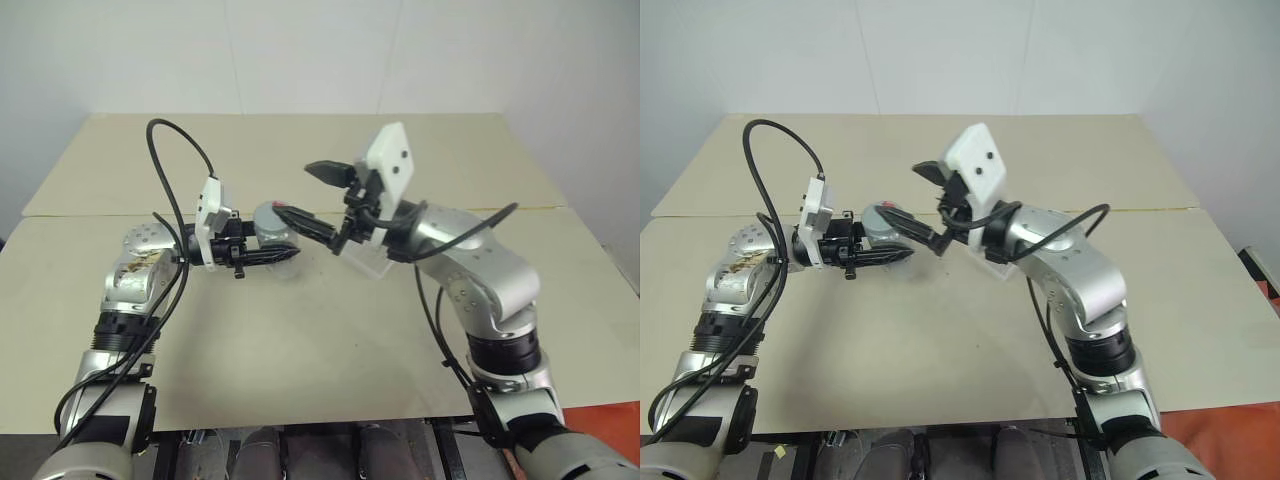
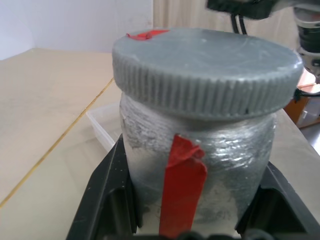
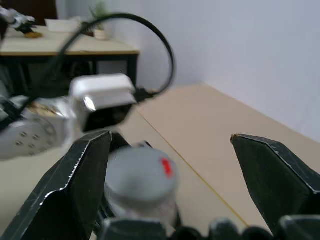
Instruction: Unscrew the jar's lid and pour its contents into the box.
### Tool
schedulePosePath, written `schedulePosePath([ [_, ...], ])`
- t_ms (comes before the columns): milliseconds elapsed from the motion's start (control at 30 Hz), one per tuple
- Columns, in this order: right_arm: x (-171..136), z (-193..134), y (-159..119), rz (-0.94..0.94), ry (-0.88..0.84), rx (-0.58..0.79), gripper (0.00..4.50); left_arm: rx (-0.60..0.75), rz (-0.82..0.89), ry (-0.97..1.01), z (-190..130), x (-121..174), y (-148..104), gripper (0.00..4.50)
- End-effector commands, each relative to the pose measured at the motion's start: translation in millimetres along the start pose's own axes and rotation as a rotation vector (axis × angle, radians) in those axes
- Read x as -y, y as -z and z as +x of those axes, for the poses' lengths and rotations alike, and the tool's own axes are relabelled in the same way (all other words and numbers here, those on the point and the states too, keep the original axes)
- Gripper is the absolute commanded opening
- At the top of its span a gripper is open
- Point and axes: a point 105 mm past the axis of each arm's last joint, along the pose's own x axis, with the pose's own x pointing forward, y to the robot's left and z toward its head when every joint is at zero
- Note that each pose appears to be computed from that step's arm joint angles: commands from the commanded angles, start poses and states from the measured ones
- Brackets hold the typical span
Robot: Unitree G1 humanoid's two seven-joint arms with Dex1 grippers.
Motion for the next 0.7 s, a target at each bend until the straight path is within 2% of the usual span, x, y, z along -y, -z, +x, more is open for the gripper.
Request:
schedulePosePath([
  [33,-1,11,-4,-0.044,0.019,-0.001,4.44,0.014,0.054,0.017,1,-1,-12,1.93],
  [700,-11,21,10,-0.030,-0.039,-0.062,4.44,0.007,0.050,0.034,-4,1,-12,1.93],
])
